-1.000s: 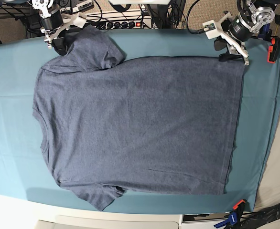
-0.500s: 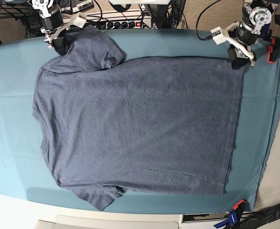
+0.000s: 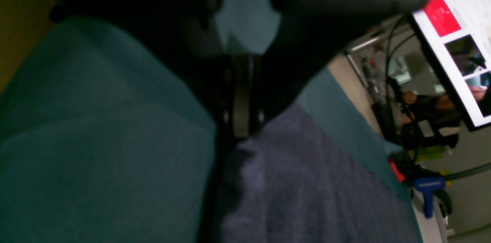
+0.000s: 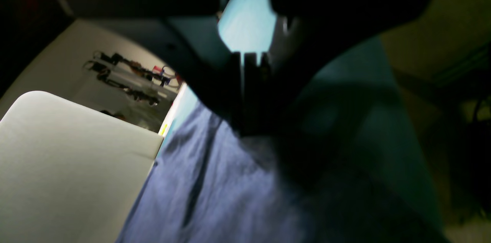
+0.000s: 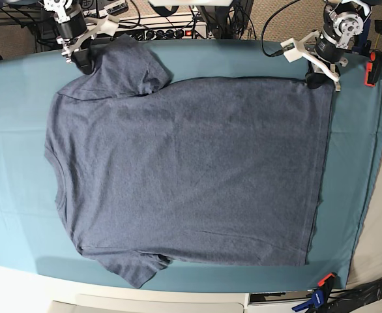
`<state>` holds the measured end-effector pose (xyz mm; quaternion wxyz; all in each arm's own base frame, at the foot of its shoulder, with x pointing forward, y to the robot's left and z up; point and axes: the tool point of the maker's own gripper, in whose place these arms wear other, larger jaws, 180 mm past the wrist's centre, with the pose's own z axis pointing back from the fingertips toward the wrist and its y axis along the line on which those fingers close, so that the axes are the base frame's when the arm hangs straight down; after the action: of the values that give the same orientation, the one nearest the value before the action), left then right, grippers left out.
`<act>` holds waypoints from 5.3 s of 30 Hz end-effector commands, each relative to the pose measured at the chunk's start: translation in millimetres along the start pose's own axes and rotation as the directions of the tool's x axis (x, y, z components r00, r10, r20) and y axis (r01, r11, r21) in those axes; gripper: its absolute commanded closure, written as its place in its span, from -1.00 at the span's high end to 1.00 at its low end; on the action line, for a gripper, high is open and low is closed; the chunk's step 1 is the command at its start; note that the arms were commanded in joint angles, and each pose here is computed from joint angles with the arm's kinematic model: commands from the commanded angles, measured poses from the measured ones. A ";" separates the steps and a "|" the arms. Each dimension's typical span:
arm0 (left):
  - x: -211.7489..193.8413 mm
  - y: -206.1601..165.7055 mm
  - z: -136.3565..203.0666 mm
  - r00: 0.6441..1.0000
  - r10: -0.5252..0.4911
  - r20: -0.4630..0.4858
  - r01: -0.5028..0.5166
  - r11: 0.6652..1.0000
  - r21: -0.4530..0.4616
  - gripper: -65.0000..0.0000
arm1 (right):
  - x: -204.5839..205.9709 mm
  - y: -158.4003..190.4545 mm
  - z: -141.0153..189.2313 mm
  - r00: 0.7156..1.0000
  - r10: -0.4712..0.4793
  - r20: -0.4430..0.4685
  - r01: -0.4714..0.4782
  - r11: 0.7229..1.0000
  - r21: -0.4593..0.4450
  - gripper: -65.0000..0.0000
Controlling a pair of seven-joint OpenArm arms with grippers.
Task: Fold the T-shirt properly
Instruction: 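Drag the gripped shirt edge toward the robot with both grippers, then lift the gripped side edge with both grippers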
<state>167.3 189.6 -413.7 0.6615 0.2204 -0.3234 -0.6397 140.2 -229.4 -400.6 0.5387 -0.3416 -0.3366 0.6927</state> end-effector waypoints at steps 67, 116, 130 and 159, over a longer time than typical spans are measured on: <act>18.1 -23.4 77.3 0.988 0.141 -0.057 -0.148 0.977 -0.155 -1.00 | -17.5 43.0 112.5 0.987 0.143 -0.070 -0.137 0.987 0.083 -1.00; 19.8 -3.6 78.3 0.981 0.181 -0.066 -0.186 0.980 -0.075 -1.00 | -54.8 34.9 113.2 0.955 0.084 -0.283 -0.072 0.996 0.053 -0.43; 20.4 -3.5 78.2 0.981 0.184 -0.065 -0.188 0.979 -0.074 -1.00 | -62.0 39.3 75.3 0.934 -0.006 -0.357 0.038 0.996 0.083 -0.24; 22.7 3.5 72.5 0.975 0.218 -0.051 -0.221 0.973 -0.065 -1.00 | -22.6 43.1 63.5 0.967 0.064 -0.247 -0.038 0.994 0.107 -0.91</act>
<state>115.4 178.6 -363.6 0.7471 0.1729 -0.2984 -0.5682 68.0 -266.9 -404.2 0.5837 -0.4037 -0.2147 0.6710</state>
